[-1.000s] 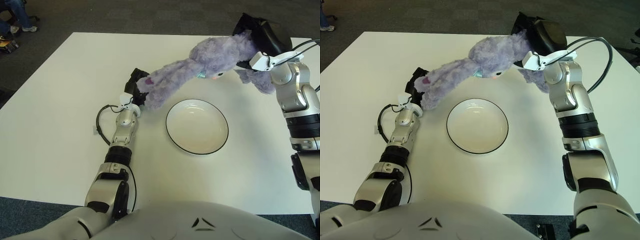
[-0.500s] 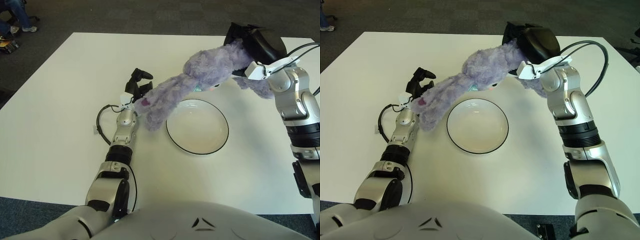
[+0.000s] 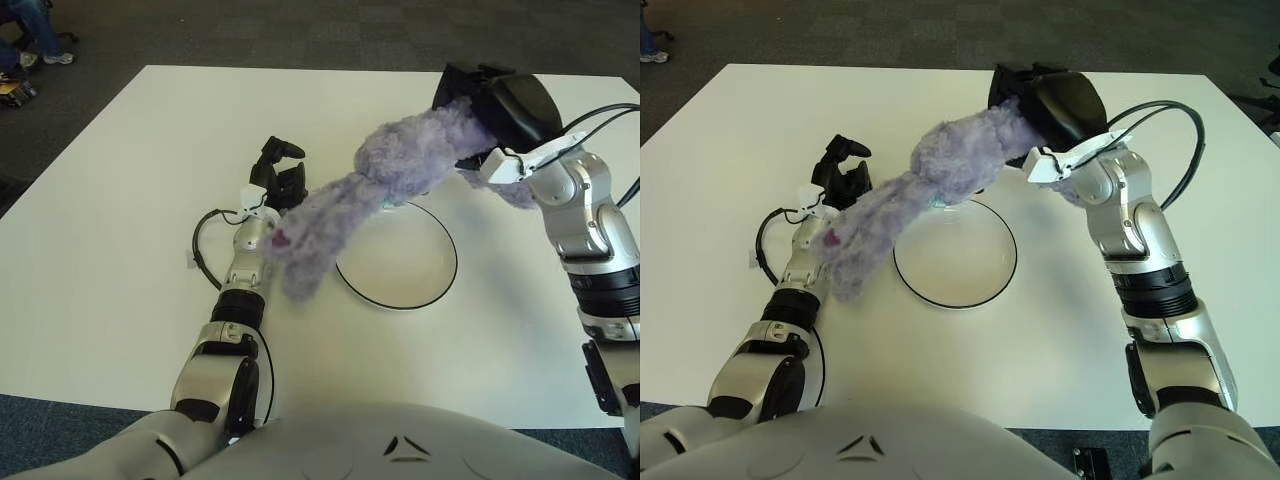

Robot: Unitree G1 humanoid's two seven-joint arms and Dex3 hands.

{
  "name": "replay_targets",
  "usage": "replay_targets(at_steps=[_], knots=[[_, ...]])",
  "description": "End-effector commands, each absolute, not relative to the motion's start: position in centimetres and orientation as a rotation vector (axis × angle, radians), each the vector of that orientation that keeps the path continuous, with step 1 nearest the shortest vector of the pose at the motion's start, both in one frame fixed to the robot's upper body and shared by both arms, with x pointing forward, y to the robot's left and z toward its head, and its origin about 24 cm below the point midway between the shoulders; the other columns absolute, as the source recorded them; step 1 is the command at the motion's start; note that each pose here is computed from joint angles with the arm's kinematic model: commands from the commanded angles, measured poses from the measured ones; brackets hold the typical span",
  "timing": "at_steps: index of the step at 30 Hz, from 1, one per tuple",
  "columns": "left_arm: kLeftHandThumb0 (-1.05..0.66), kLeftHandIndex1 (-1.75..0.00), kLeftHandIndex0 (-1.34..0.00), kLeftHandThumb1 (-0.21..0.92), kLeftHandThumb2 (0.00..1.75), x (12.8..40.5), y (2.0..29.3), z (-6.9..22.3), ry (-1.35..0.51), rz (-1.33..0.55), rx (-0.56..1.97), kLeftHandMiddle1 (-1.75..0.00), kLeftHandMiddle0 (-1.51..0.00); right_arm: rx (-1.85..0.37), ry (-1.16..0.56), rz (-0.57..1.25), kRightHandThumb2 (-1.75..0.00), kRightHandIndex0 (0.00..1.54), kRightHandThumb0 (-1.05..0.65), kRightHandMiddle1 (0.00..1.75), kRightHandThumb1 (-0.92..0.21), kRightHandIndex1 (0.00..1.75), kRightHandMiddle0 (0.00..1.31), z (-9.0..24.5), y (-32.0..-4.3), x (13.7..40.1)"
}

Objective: Put the doll into the plate.

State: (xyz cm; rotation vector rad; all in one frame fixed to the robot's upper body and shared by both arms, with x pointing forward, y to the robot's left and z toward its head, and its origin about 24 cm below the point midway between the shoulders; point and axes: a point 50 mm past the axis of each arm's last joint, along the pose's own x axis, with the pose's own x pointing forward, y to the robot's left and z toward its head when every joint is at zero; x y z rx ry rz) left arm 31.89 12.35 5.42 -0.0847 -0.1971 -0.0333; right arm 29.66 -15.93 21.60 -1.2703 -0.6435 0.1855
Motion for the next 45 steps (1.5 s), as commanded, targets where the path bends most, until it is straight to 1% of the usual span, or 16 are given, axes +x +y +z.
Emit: replay_targets(at_steps=[1,5,11,26,30,45], knots=[[-0.40,-1.75,-0.42,0.57,1.00,31.1,12.6,3.4,-0.120,-0.011,-0.090,-1.75,-1.15,-1.203,-0.672,0.208,-1.56,0.75,0.00,1.74,-0.11,1.74,0.55,21.6,-15.8,29.0],[-0.40,-1.75,-0.42,0.57,1.00,31.2,12.7,3.4,-0.118,-0.011,-0.089,-1.75,-1.14,-1.096,-0.687,0.278,-1.54,0.76,0.00,1.75,-0.12,1.71,0.54,21.1,-15.4,28.2],[-0.40,-1.75,-0.41,0.58,0.99,31.2,12.7,3.4,-0.118,-0.009,-0.092,-1.75,-1.14,-1.013,-0.692,0.360,-1.57,0.82,0.00,1.75,-0.07,1.64,0.58,20.7,-15.0,27.6],[-0.40,-1.75,-0.41,0.58,0.98,31.3,12.7,3.5,-0.116,-0.013,-0.088,-1.75,-1.13,-1.013,-0.717,0.435,-1.59,0.88,0.00,1.75,-0.03,1.59,0.60,20.3,-14.6,26.4],[-0.40,-1.75,-0.41,0.58,0.98,31.3,12.7,3.5,-0.117,-0.012,-0.090,-1.75,-1.14,-1.035,-0.731,0.449,-1.60,0.87,0.00,1.75,-0.03,1.59,0.61,20.2,-14.4,26.2],[-0.40,-1.75,-0.42,0.57,1.00,31.4,12.6,3.5,-0.127,-0.010,-0.103,-1.75,-1.15,-0.996,-0.682,0.494,-1.57,0.86,0.00,1.75,-0.05,1.59,0.59,19.6,-13.8,25.4]])
